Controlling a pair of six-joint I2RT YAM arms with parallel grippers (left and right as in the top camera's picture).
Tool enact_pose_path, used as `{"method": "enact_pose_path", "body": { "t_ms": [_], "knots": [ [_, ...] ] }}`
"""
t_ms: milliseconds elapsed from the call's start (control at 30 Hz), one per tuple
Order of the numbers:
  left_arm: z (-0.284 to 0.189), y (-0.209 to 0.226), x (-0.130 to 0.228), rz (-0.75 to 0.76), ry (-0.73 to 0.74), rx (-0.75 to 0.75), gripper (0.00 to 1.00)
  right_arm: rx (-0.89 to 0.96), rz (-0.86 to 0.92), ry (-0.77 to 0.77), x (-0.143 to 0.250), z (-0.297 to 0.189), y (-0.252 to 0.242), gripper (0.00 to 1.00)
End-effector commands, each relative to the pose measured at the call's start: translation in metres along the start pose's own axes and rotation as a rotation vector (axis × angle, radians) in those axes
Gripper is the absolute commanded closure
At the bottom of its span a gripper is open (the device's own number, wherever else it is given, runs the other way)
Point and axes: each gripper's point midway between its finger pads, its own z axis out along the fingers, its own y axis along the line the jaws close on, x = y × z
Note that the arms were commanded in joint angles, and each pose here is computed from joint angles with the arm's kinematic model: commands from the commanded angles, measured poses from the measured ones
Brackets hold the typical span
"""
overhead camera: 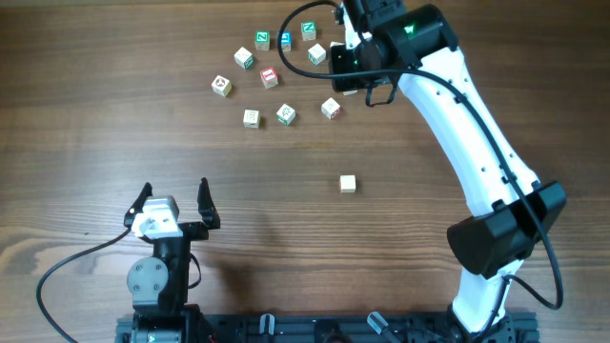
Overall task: Form a tower
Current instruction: 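Move the right gripper back to the cluster above the blue D block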
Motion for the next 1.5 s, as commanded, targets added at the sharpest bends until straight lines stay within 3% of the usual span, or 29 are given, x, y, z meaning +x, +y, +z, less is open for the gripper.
{"method": "enact_pose_path", "body": {
  "t_ms": [0,133,233,267,300,433,500,533,567,633,733,833,1100,1467],
  "knots": [
    [0.0,0.004,0.0,0.018,-0.003,-0.019,0.0,0.045,0.016,-0.011,-0.003,0.009,-0.007,0.96],
    [0.0,0.004,0.0,0.018,-0.003,-0.019,0.0,0.052,0.016,0.015,-0.002,0.029,-0.007,0.96],
    [0.0,0.004,0.0,0.018,-0.003,-0.019,0.0,0.063,0.018,0.049,-0.002,0.068,-0.008,0.85],
    [0.0,0.004,0.0,0.018,-0.003,-0.019,0.0,0.068,0.019,0.056,-0.001,0.077,-0.009,0.87],
    [0.0,0.004,0.0,0.018,-0.003,-0.019,0.0,0.075,0.021,0.066,0.0,0.088,-0.011,0.95],
    [0.0,0.004,0.0,0.018,-0.003,-0.019,0.0,0.104,0.062,0.143,0.015,0.131,-0.021,0.94],
    [0.0,0.004,0.0,0.018,-0.003,-0.018,0.0,0.117,0.063,0.183,0.024,0.15,-0.025,0.69],
    [0.0,0.004,0.0,0.018,-0.003,-0.019,0.0,0.121,0.062,0.198,0.028,0.159,-0.026,0.62],
    [0.0,0.004,0.0,0.018,-0.003,-0.019,0.0,0.125,0.057,0.214,0.033,0.167,-0.028,0.41],
    [0.0,0.004,0.0,0.018,-0.003,-0.019,0.0,0.133,0.052,0.243,0.041,0.182,-0.03,0.17],
    [0.0,0.004,0.0,0.018,-0.003,-0.019,0.0,0.135,0.051,0.251,0.044,0.194,-0.031,0.1],
    [0.0,0.004,0.0,0.018,-0.003,-0.019,0.0,0.131,0.051,0.236,0.042,0.206,-0.031,0.13],
    [0.0,0.004,0.0,0.018,-0.003,-0.019,0.0,0.027,0.065,0.253,0.044,0.213,-0.013,0.38],
    [0.0,0.004,0.0,0.018,-0.003,-0.018,0.0,-0.004,0.076,0.309,0.056,0.209,-0.008,0.39]
  ]
}}
